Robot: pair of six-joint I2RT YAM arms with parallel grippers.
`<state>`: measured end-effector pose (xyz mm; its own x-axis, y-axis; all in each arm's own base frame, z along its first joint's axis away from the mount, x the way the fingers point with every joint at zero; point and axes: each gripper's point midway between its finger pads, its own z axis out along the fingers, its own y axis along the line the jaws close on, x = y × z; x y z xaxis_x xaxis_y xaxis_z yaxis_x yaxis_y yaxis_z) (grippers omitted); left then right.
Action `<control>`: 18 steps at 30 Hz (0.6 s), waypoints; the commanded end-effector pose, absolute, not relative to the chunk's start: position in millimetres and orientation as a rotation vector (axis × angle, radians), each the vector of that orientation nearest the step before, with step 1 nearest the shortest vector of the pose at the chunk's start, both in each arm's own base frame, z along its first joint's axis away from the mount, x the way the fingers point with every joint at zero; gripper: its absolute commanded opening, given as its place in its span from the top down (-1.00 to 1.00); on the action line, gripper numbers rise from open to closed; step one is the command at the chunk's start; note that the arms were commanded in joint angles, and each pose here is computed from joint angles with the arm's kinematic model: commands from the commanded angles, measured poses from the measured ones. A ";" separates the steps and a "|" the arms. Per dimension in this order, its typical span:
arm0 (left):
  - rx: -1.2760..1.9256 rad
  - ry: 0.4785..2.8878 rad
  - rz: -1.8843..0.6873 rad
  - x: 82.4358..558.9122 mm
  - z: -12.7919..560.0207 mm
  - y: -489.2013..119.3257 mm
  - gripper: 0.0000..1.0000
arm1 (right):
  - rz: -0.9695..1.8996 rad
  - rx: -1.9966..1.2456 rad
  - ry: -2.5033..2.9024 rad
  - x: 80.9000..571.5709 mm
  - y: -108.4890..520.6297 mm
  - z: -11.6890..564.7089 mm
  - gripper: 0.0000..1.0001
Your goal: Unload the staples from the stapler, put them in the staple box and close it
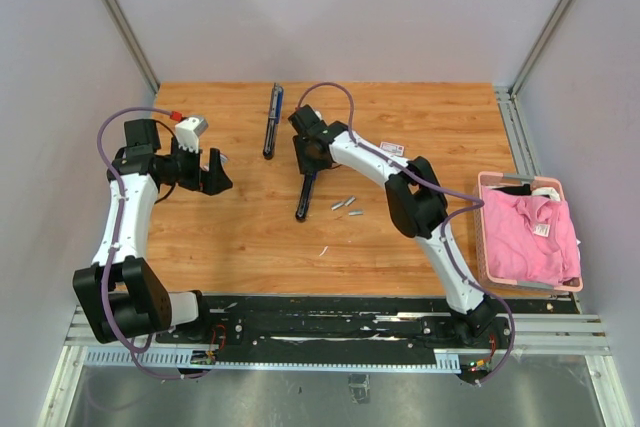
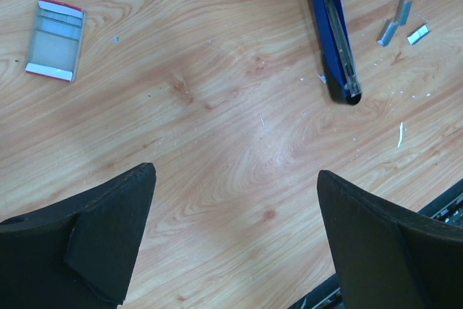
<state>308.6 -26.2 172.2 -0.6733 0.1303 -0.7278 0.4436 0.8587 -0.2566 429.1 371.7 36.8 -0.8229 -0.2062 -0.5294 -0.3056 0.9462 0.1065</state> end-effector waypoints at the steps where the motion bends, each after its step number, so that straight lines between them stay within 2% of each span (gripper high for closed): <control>1: 0.439 2.242 -0.534 310.2 178.5 -26.8 -0.96 | 0.212 -0.346 2.551 449.2 352.5 35.7 0.24; 4: 0.438 2.244 -0.535 310.1 177.8 -26.7 -0.96 | 0.203 -0.350 2.533 459.6 347.6 36.8 0.37; 18: 0.435 2.254 -0.540 311.2 174.6 -26.3 -0.96 | 0.074 -0.315 2.459 502.4 320.0 37.9 0.41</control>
<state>308.6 -26.2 172.1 -0.6729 0.1310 -0.7280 0.4441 0.8586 -0.2561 482.3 335.5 38.2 -0.7822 -0.2047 -0.5884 -0.2773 0.9601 0.0347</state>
